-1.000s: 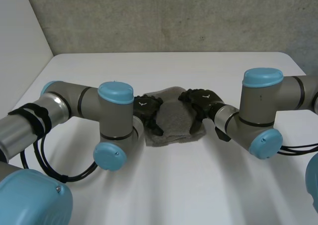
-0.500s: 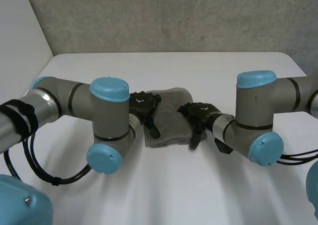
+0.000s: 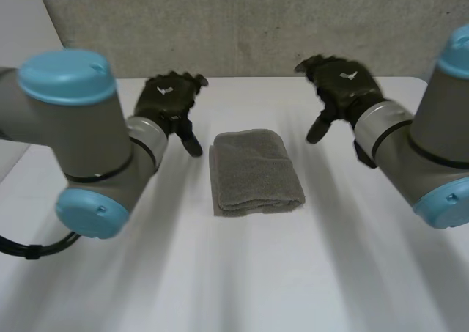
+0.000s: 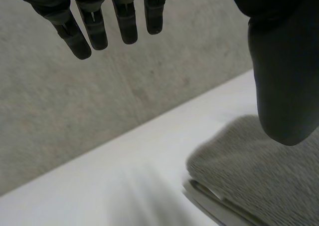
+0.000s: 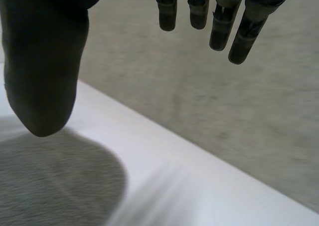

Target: Fold the towel.

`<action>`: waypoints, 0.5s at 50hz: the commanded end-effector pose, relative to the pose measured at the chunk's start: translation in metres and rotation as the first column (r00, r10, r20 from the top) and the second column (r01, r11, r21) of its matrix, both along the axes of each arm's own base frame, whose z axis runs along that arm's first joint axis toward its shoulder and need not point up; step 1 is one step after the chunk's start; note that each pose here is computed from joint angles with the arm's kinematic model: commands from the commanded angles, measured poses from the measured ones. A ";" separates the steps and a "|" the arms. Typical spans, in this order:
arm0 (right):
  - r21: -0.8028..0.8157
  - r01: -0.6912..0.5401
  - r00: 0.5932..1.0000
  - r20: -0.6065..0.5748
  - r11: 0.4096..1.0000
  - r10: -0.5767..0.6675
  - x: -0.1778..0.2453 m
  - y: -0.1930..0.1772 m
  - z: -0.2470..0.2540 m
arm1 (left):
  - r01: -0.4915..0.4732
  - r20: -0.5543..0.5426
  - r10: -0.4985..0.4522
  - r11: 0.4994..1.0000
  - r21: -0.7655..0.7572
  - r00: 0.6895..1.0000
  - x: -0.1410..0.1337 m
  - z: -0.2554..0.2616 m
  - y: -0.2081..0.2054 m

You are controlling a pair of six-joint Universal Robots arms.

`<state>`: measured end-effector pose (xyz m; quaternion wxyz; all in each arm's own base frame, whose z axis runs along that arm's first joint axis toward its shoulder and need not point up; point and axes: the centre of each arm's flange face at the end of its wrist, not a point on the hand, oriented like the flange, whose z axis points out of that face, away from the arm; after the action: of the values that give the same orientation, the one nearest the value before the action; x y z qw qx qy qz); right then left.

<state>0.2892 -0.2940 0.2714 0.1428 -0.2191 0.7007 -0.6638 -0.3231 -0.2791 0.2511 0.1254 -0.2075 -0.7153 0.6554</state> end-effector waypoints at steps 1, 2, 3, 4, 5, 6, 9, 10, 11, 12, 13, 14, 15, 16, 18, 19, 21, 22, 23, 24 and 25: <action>-0.066 0.207 0.978 -0.018 0.976 -0.209 -0.027 -0.005 0.022 | -0.050 -0.044 0.047 0.997 -0.061 0.998 0.025 0.038 0.008; -0.067 0.208 0.978 -0.018 0.976 -0.209 -0.027 -0.005 0.022 | -0.050 -0.044 0.047 0.997 -0.061 0.998 0.025 0.038 0.008; -0.071 0.220 0.975 -0.029 0.973 -0.222 -0.032 -0.009 0.021 | -0.052 -0.048 0.049 0.996 -0.068 0.998 0.027 0.042 0.009; -0.076 0.234 0.971 -0.035 0.969 -0.237 -0.036 -0.012 0.022 | -0.053 -0.049 0.050 0.996 -0.072 0.998 0.029 0.044 0.010; -0.076 0.234 0.971 -0.035 0.969 -0.237 -0.036 -0.012 0.022 | -0.053 -0.049 0.050 0.996 -0.072 0.998 0.029 0.044 0.010; -0.082 0.239 0.969 -0.039 0.967 -0.243 -0.038 -0.013 0.023 | -0.054 -0.051 0.050 0.996 -0.075 0.997 0.029 0.046 0.011; -0.084 0.242 0.968 -0.043 0.967 -0.246 -0.039 -0.014 0.024 | -0.055 -0.050 0.051 0.996 -0.073 0.997 0.030 0.047 0.011; -0.084 0.242 0.968 -0.043 0.967 -0.246 -0.039 -0.014 0.024 | -0.055 -0.050 0.051 0.996 -0.073 0.997 0.030 0.047 0.011; -0.077 0.240 0.969 -0.048 0.968 -0.244 -0.039 -0.014 0.023 | -0.056 -0.048 0.053 0.996 -0.070 0.997 0.030 0.047 0.011; -0.068 0.240 0.968 -0.054 0.968 -0.244 -0.039 -0.013 0.023 | -0.056 -0.047 0.053 0.996 -0.066 0.997 0.030 0.047 0.011; -0.068 0.240 0.968 -0.054 0.968 -0.244 -0.040 -0.013 0.023 | -0.056 -0.047 0.053 0.996 -0.066 0.997 0.030 0.047 0.011; -0.060 0.241 0.968 -0.058 0.969 -0.245 -0.040 -0.013 0.024 | -0.059 -0.046 0.057 0.996 -0.064 0.997 0.032 0.047 0.011; -0.059 0.241 0.968 -0.058 0.969 -0.245 -0.040 -0.013 0.024 | -0.059 -0.046 0.057 0.996 -0.064 0.997 0.032 0.047 0.011; -0.054 0.241 0.968 -0.060 0.969 -0.244 -0.041 -0.013 0.024 | -0.062 -0.043 0.060 0.996 -0.060 0.997 0.033 0.047 0.010; -0.050 0.244 0.967 -0.061 0.968 -0.247 -0.042 -0.013 0.025 | -0.070 -0.042 0.068 0.996 -0.057 0.997 0.035 0.047 0.009; -0.048 0.245 0.967 -0.060 0.968 -0.247 -0.042 -0.013 0.025 | -0.078 -0.042 0.075 0.995 -0.055 0.996 0.038 0.048 0.008; -0.047 0.243 0.967 -0.061 0.969 -0.246 -0.042 -0.013 0.024 | -0.084 -0.043 0.082 0.995 -0.053 0.996 0.040 0.049 0.007; -0.048 0.240 0.968 -0.060 0.970 -0.243 -0.042 -0.013 0.025 | -0.090 -0.046 0.088 0.995 -0.048 0.995 0.042 0.050 0.007; -0.048 0.233 0.970 -0.060 0.971 -0.236 -0.041 -0.012 0.025 | -0.093 -0.053 0.090 0.995 -0.044 0.994 0.044 0.051 0.008; -0.048 0.233 0.970 -0.060 0.971 -0.235 -0.040 -0.012 0.025 | -0.093 -0.053 0.090 0.995 -0.044 0.994 0.044 0.051 0.008; -0.048 0.221 0.973 -0.059 0.974 -0.224 -0.039 -0.012 0.025 | -0.095 -0.062 0.093 0.995 -0.038 0.994 0.045 0.052 0.009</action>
<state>0.2474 -0.3070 0.2958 0.0320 -0.1567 0.7128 -0.6829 -0.2845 -0.2708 0.2999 0.1090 -0.1687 -0.7017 0.6836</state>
